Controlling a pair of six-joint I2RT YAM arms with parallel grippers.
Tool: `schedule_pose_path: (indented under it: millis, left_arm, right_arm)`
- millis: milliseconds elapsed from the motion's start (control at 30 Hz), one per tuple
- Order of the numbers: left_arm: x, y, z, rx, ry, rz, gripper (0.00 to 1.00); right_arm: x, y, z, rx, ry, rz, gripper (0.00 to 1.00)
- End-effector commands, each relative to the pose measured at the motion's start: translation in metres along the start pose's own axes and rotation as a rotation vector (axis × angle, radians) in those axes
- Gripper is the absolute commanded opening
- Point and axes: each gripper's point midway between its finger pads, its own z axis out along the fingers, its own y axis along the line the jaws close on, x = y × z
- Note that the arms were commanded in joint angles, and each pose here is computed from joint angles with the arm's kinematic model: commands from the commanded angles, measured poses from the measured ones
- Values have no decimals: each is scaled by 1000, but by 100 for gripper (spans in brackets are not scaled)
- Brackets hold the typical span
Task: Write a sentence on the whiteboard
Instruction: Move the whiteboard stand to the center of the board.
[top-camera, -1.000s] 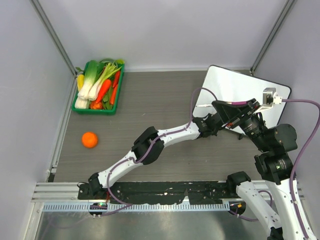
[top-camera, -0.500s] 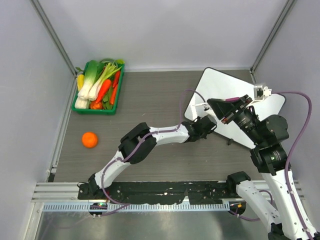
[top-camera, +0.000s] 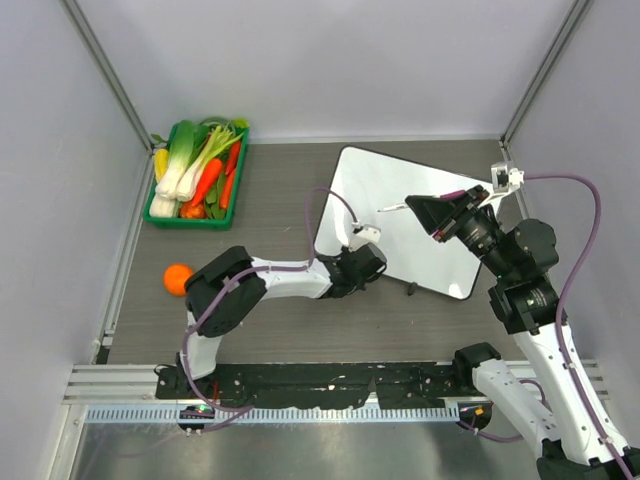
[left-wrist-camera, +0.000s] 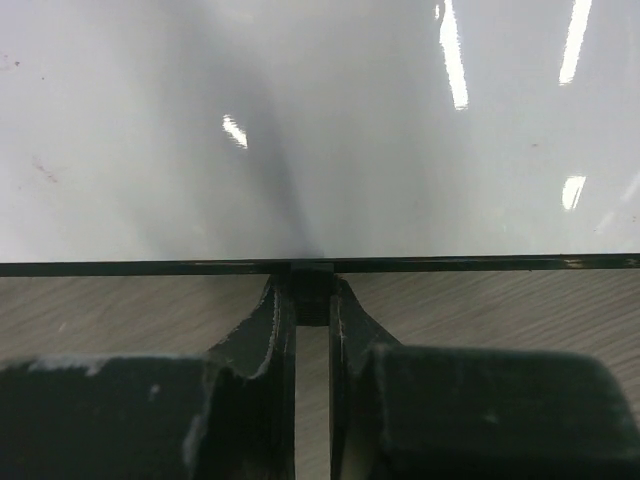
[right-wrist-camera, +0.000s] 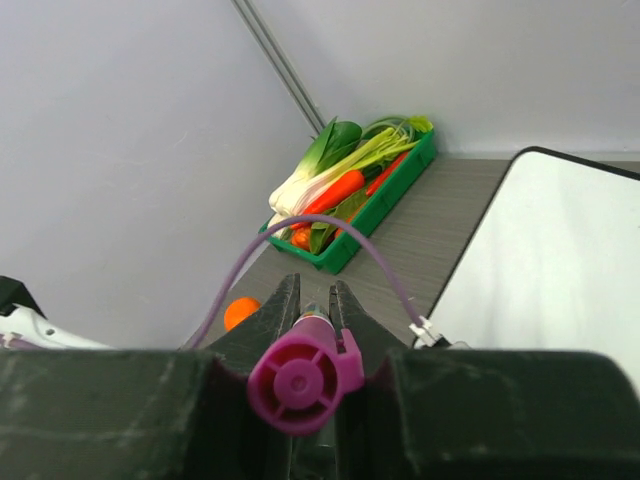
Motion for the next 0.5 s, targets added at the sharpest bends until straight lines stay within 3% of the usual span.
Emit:
schedule_pose_path:
  millis: [0, 133, 467]
  left_arm:
    - [56, 69, -26, -205, 131, 4, 0]
    - [87, 84, -48, -232, 198, -53, 0]
    - [117, 64, -94, -269, 275, -86, 0]
  right_arm:
    - [-1, -1, 10, -29, -27, 11, 1]
    - [14, -12, 17, -18, 3, 34, 1]
    - [33, -26, 24, -8, 26, 78, 1]
